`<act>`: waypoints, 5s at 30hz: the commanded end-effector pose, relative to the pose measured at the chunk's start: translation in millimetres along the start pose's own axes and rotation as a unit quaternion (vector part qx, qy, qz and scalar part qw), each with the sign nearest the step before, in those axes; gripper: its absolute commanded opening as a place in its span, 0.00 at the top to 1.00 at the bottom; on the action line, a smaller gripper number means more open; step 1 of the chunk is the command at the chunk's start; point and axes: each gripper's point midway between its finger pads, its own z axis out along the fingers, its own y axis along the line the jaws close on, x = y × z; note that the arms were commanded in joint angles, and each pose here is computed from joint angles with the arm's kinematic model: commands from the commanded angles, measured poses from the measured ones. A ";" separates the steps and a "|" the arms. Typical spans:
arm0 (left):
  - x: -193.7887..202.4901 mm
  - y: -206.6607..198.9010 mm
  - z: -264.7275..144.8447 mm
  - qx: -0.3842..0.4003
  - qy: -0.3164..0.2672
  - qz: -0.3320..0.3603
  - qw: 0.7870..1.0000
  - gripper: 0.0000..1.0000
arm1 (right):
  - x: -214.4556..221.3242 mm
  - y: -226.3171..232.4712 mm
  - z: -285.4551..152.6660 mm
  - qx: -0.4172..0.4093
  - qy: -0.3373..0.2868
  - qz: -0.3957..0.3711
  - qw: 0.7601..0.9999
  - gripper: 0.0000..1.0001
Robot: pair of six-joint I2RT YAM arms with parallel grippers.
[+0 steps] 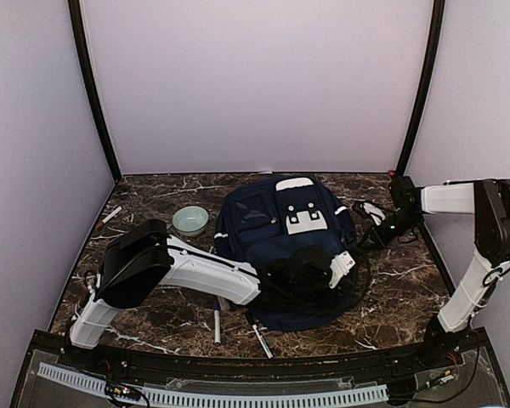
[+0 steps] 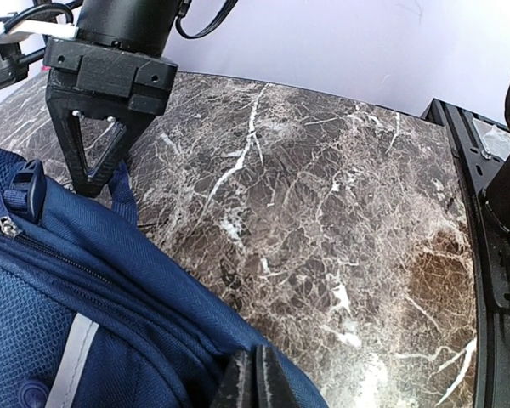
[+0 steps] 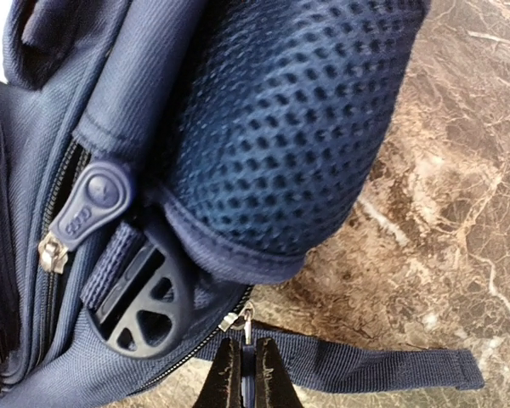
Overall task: Pack the student bag
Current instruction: Zip the largest pocket of the bag in the student bag, then move the student bag to the center of the board, then grab the upper front pocket of the student bag, then grab the pen at the center of the board.
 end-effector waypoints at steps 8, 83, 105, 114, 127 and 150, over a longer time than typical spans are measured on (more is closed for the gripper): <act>-32.3 -3.2 -30.1 -0.002 -0.012 0.016 1.000 0.62 | -32.3 -12.5 -62.0 0.103 -0.065 -0.048 0.991 0.72; 123.1 230.1 -179.9 -0.328 0.188 -0.297 0.877 0.37 | -36.9 193.2 37.2 0.155 0.007 -0.480 0.863 0.43; 67.0 209.9 -247.6 -0.293 0.181 -0.277 0.897 0.36 | -123.0 158.4 -22.8 0.237 -0.113 -0.400 0.878 0.69; 77.8 147.5 -245.0 -0.181 0.130 -0.289 0.931 0.44 | -133.1 167.2 -21.1 0.192 -0.126 -0.384 0.894 0.86; 161.7 122.0 -255.3 -0.267 0.255 -0.430 0.824 0.46 | -171.1 176.9 -77.2 0.210 -0.213 -0.334 0.894 1.00; 195.0 130.9 -229.3 -0.309 0.324 -0.429 0.785 0.68 | -171.7 188.4 -82.8 0.181 -0.226 -0.336 0.896 1.00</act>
